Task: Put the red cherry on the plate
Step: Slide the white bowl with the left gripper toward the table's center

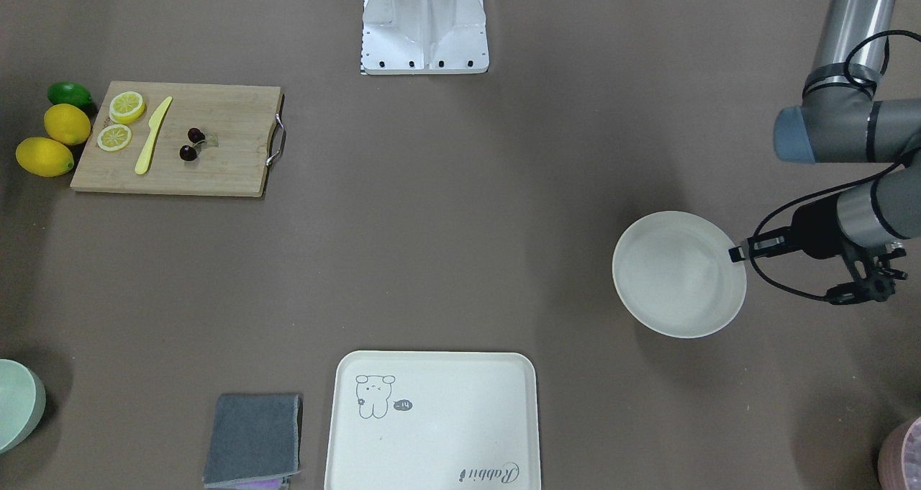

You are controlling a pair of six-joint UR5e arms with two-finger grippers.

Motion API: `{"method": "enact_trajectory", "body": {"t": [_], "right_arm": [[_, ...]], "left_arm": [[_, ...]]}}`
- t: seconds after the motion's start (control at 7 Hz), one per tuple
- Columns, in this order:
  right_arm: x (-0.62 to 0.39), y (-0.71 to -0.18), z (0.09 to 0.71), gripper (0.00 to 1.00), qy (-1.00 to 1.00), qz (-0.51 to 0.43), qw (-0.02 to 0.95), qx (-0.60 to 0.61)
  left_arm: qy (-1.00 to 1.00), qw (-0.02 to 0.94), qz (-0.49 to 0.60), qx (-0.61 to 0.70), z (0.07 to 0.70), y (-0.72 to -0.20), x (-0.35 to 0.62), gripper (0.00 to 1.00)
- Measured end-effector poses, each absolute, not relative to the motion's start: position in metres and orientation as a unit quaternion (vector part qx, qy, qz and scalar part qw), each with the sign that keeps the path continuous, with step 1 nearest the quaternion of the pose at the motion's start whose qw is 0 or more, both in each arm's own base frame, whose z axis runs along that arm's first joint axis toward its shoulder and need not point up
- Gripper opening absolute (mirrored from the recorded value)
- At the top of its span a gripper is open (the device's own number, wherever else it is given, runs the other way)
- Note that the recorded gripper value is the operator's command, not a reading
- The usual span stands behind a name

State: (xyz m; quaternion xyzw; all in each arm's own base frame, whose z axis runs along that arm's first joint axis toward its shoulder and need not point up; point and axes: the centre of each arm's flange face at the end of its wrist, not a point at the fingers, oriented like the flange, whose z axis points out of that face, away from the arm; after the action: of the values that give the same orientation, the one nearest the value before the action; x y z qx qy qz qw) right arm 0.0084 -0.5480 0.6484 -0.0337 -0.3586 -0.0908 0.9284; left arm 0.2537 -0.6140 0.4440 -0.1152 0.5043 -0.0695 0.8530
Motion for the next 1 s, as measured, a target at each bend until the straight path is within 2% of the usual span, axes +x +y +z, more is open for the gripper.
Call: {"method": "enact_trajectory", "body": {"t": [0.43,1.0], "right_arm": [[-0.003,-0.553,0.643,1.0,-0.36,-0.094,0.927,-0.039],[-0.006,-0.554,0.644,1.0,-0.36,-0.093,0.927,-0.041]], "left_arm": [[0.49,0.857,-0.093,-0.129,0.341,-0.565,0.382,0.0],[0.477,0.858,-0.144,-0.126,0.252,-0.497,0.513,0.0]]}}
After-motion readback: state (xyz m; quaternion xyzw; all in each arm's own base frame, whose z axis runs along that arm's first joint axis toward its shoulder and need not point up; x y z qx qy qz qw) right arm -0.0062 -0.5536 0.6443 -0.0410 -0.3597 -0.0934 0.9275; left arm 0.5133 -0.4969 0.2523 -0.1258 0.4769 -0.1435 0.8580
